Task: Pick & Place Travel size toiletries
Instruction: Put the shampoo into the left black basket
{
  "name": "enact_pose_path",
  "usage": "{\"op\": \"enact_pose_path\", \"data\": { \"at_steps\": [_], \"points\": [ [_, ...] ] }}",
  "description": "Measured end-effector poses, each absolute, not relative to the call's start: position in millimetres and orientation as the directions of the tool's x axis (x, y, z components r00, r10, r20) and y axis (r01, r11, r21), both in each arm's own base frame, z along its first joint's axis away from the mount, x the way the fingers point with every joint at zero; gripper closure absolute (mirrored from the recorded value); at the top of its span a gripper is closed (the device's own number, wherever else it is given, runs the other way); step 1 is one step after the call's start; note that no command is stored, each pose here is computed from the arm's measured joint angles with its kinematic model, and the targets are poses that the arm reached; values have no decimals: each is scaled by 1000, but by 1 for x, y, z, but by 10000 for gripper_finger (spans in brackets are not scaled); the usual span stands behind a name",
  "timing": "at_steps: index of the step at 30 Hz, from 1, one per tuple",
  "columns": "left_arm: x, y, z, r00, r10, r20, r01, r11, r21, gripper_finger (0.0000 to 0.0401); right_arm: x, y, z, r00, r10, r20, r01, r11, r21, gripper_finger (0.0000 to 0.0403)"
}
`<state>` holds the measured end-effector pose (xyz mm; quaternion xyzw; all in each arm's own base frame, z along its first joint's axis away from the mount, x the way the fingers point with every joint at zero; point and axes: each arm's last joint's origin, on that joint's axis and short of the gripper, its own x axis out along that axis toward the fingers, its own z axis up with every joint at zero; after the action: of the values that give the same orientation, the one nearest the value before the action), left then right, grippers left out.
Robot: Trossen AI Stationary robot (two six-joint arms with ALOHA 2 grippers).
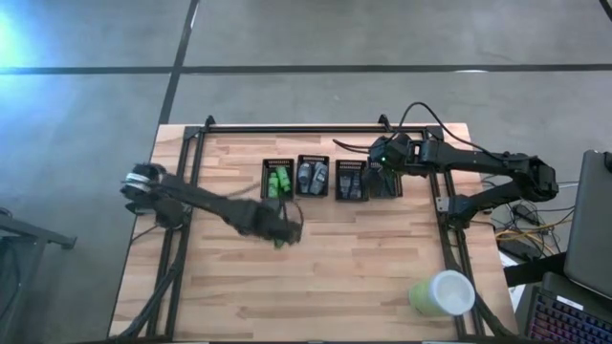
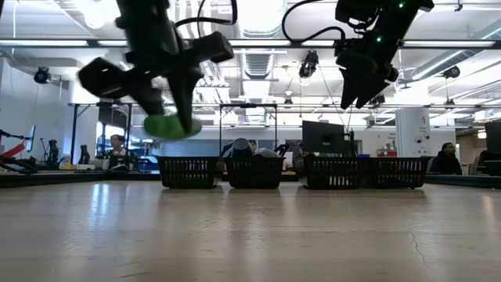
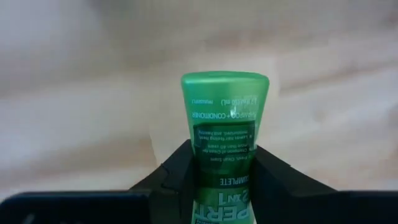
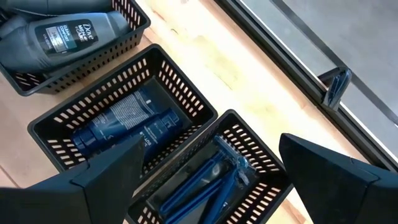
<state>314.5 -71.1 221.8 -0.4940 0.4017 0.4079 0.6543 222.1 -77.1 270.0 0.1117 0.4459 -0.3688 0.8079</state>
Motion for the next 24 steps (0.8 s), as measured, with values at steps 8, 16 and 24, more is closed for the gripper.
{"op": "enact_pose_path", "data": {
  "at_steps": [8,16,24],
  "points": [
    [303,18,249,324,258,-910,-939,207,-275,287,222,-78,270,328,-497,-803,705,695,-142,35],
    [294,88,247,308,278,-910,-945,203,-258,288,222,-78,269,327,-496,-804,720,682,-129,35],
    [286,113,238,323,258,-911,-943,172,-285,288,222,-78,269,326,-496,-805,735,668,-114,35]
  ]
}}
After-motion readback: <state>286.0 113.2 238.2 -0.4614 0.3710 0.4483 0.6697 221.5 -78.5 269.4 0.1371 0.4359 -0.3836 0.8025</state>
